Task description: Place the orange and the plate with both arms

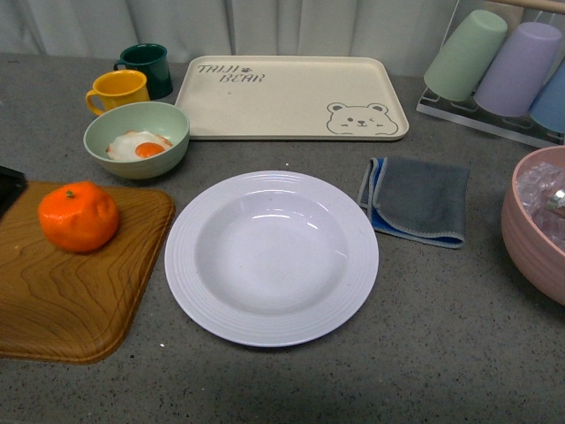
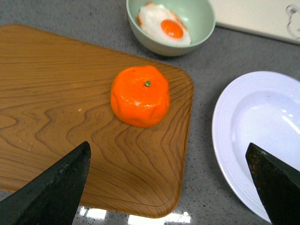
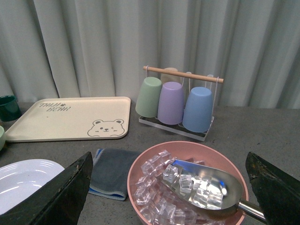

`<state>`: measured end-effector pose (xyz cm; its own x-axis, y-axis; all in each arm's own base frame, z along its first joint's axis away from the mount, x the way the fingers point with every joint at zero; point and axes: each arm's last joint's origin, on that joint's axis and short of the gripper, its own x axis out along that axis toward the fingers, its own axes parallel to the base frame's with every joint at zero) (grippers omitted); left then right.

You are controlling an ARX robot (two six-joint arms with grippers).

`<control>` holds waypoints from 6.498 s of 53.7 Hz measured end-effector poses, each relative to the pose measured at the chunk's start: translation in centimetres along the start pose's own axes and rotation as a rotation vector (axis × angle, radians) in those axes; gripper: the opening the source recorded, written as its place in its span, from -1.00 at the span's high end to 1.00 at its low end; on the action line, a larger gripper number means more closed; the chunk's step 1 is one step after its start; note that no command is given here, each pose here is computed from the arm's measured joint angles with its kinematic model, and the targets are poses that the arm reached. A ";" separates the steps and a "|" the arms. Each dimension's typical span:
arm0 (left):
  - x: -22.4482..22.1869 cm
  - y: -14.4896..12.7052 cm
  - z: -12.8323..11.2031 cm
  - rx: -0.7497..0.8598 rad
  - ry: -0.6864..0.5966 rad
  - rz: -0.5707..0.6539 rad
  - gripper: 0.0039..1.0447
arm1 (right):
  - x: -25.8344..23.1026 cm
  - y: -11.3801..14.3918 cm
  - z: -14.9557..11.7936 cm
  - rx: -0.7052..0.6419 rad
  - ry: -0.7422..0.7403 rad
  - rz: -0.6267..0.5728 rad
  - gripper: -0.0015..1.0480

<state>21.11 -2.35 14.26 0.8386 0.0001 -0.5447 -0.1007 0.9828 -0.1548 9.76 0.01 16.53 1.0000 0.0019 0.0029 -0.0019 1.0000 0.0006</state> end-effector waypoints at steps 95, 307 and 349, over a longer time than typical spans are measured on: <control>10.7 -13.9 -3.0 0.245 0.234 -0.134 0.07 | 0.0 0.0 0.0 0.000 0.000 0.000 -0.82; -11.1 3.0 -3.4 0.176 -0.593 -0.060 -0.88 | 3.1 1.7 -0.8 -0.183 0.459 0.100 -0.82; -11.1 3.0 -3.4 0.176 -0.593 -0.059 -0.88 | 18.0 6.1 -7.1 0.655 1.078 0.384 -0.82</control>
<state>9.66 -0.02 17.04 0.9998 -0.0023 0.0189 0.0024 1.0000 -0.0048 27.74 6.13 9.53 0.4360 0.5876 -0.6817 0.0194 0.7512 0.6598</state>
